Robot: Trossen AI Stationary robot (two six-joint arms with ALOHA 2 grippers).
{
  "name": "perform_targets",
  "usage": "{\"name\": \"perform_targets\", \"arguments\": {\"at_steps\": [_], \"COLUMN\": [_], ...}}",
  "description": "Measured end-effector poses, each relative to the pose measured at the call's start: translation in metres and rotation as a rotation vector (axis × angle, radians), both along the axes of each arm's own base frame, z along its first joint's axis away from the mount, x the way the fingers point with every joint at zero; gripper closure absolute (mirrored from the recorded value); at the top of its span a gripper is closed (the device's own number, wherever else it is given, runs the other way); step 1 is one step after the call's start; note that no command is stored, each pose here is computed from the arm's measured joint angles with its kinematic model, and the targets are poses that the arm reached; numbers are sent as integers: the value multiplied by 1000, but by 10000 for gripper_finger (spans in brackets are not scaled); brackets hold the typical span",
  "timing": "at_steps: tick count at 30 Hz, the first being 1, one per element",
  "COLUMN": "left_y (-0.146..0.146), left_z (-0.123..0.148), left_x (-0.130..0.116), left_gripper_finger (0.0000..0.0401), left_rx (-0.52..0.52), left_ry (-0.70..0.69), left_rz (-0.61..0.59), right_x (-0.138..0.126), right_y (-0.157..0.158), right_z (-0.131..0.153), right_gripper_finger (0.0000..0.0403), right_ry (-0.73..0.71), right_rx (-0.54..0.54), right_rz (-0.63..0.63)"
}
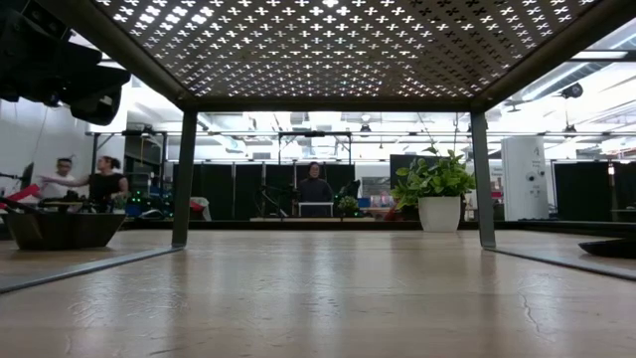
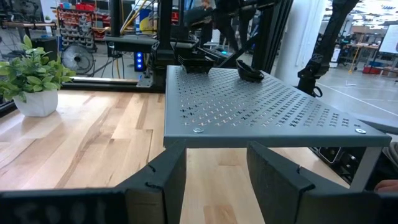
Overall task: Pick & Place Mini shaped plates
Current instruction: Adjust the drop-shaped plate on the shelf
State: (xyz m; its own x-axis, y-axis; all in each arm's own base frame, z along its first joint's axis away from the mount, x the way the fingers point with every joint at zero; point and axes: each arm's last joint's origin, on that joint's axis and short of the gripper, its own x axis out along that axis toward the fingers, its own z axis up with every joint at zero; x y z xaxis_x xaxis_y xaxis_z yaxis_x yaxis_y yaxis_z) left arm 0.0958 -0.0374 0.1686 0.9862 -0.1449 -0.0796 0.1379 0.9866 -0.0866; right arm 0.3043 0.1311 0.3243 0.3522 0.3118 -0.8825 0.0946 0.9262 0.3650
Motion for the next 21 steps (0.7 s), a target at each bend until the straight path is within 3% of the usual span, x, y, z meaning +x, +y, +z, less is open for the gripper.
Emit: {"name": "perform_targets", "arguments": {"at_steps": [8,16,21], "left_y": [0,0,0], "left_z": [0,0,0], "left_x": [0,0,0], "left_gripper_finger": [238,238,238], "left_rx": [0,0,0], "left_ry": [0,0,0], "left_rz": [0,0,0], "right_x": [10,25,29], "right_y": [3,6,8], "right_z": [-5,-23,-24], "right_gripper_finger": [388,394,394], "right_ry": [-122,-180,-213], "right_rx": [-127,-358,-386], "right_rz": [165,240,277]}}
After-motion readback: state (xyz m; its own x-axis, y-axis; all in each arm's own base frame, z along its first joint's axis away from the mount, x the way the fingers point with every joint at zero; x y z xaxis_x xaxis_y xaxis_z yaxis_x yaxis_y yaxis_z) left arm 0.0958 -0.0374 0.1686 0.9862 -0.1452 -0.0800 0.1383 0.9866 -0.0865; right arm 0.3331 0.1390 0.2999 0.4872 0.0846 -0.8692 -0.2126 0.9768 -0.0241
